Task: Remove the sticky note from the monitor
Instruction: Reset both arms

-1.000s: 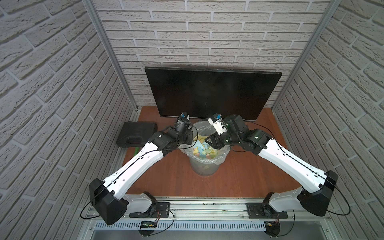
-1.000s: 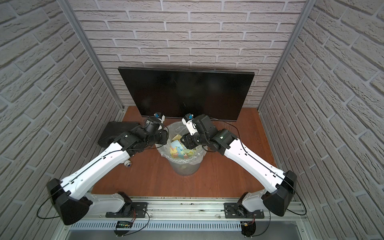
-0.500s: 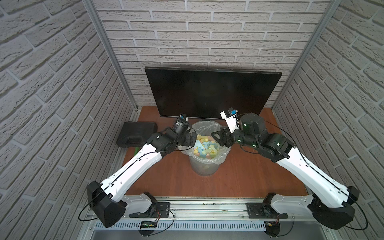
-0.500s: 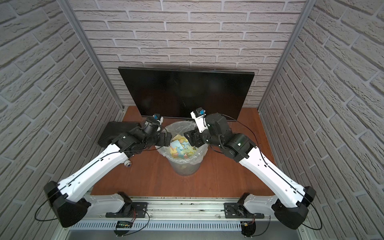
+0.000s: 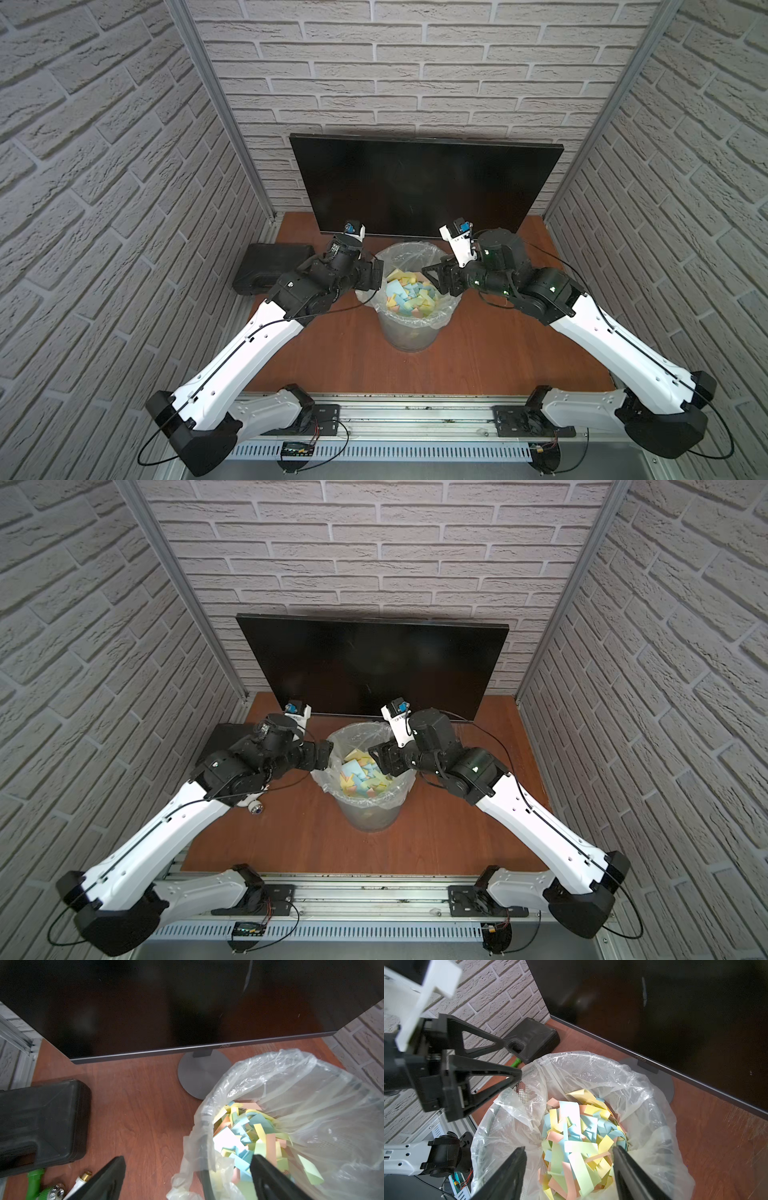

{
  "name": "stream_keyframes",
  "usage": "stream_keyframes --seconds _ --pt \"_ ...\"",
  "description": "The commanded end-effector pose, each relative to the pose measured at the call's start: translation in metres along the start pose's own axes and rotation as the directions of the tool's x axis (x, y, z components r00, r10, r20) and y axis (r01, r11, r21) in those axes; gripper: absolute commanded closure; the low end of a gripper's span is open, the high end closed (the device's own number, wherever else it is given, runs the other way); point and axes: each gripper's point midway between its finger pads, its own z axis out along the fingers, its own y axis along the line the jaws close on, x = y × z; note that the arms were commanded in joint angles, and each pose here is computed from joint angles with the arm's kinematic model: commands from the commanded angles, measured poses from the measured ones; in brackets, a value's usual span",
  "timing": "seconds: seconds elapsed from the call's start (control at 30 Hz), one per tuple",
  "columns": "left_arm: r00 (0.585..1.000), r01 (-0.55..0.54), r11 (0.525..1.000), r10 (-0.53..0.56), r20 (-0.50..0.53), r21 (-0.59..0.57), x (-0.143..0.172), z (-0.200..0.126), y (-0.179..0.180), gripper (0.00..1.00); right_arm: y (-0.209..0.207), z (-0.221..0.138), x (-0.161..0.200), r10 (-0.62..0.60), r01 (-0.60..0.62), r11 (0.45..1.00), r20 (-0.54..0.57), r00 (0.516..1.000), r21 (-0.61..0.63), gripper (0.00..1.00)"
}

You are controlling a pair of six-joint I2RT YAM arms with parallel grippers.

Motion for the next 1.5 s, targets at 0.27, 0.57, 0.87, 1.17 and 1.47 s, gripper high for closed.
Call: stream_keyframes --seconds 0.27,0.57,0.87,1.17,1.47 --pt "0.978 -0.132 0.954 0.170 0.120 -0.270 -0.020 -0.048 0.056 0.02 -0.033 -0.041 -0.013 0.018 -0.039 0.989 0.146 0.989 0.144 0.30" --pt "0.980 -0.141 0.862 0.192 0.056 -0.488 0.009 -0.049 0.106 0.02 -0.115 -0.100 0.029 0.007 -0.131 0.851 0.237 0.971 0.508 0.26" --pt "0.976 -0.089 0.862 0.176 0.130 -0.499 0.045 -0.013 0.118 0.02 -0.154 -0.120 0.085 0.003 -0.199 0.759 0.302 0.953 0.620 0.37" --pt "0.974 -0.158 0.818 0.220 0.047 -0.553 0.067 0.017 0.147 0.02 -0.156 -0.127 0.100 -0.018 -0.189 0.764 0.313 0.949 0.616 0.14" --pt "0.978 -0.169 0.815 0.209 0.009 -0.555 0.085 0.076 0.174 0.02 -0.155 -0.097 0.110 -0.041 -0.113 0.782 0.231 0.972 0.612 0.12"
